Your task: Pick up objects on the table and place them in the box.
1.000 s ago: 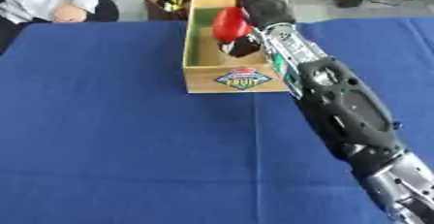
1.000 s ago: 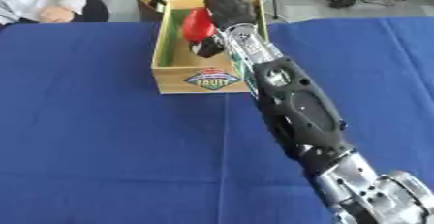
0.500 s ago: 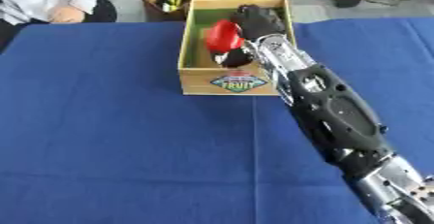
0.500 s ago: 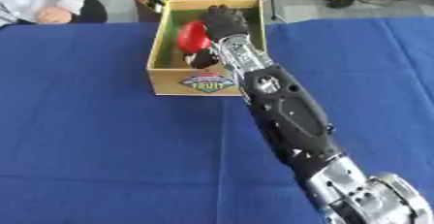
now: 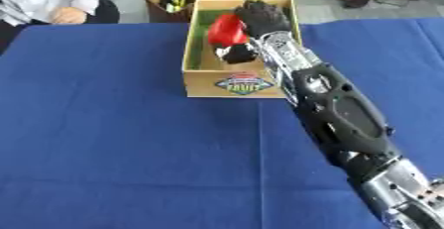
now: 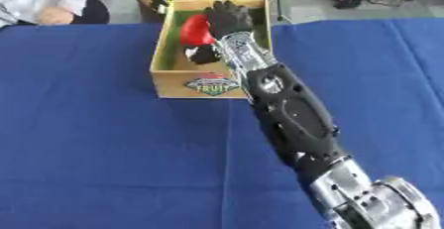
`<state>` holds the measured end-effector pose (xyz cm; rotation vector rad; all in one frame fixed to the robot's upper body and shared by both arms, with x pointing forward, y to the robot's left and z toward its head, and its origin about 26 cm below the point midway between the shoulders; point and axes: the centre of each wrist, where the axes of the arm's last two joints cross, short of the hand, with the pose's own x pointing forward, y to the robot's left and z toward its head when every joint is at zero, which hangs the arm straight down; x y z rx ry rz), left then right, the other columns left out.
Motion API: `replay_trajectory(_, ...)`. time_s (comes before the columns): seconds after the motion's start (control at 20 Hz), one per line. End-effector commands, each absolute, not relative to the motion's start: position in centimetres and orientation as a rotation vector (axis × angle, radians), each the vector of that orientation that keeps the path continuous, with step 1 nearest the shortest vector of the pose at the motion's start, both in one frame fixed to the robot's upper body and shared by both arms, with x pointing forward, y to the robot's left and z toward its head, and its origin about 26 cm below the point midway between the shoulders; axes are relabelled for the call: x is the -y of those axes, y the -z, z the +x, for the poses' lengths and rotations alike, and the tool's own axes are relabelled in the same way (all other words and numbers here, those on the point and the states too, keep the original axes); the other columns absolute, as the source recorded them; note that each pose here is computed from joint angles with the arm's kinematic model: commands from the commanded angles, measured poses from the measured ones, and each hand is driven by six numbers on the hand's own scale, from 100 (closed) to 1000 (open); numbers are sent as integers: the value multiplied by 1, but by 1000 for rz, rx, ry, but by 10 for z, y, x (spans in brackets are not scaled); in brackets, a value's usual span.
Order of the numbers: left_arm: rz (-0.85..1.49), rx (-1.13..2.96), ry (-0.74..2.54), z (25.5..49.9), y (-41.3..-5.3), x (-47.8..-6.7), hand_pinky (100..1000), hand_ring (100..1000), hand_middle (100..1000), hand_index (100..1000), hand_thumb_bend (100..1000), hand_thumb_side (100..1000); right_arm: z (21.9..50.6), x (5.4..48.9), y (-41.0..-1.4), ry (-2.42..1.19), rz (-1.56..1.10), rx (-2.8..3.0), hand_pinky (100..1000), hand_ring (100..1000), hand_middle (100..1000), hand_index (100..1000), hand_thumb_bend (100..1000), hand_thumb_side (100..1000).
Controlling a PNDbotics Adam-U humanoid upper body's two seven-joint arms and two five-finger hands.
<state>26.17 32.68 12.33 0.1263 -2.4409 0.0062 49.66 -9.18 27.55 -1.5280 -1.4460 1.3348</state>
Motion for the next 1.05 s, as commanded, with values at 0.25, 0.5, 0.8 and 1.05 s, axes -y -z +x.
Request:
replay_trajectory(0.25, 124, 2457, 11, 260, -129, -326, 325, 353, 483, 776, 376, 666, 491, 88, -302, -1240, -1568, 1528, 779, 922, 840, 909, 446, 780)
replay_trajectory(0.5, 126, 2457, 8, 260, -128, -327, 326, 354, 484, 776, 374, 667, 485, 90, -315, -1197, -1551, 1597, 794, 928, 818, 891, 452, 759)
replay_trajectory(0.8, 131, 2458, 2, 259, -128, -328, 328, 355, 484, 776, 371, 670, 467, 98, -343, -1151, -1550, 1763, 800, 926, 782, 868, 427, 759)
replay_trajectory(1.05, 134, 2457, -2, 259, -128, -329, 329, 356, 485, 777, 369, 671, 452, 113, -355, -1166, -1545, 1875, 802, 920, 765, 862, 407, 748)
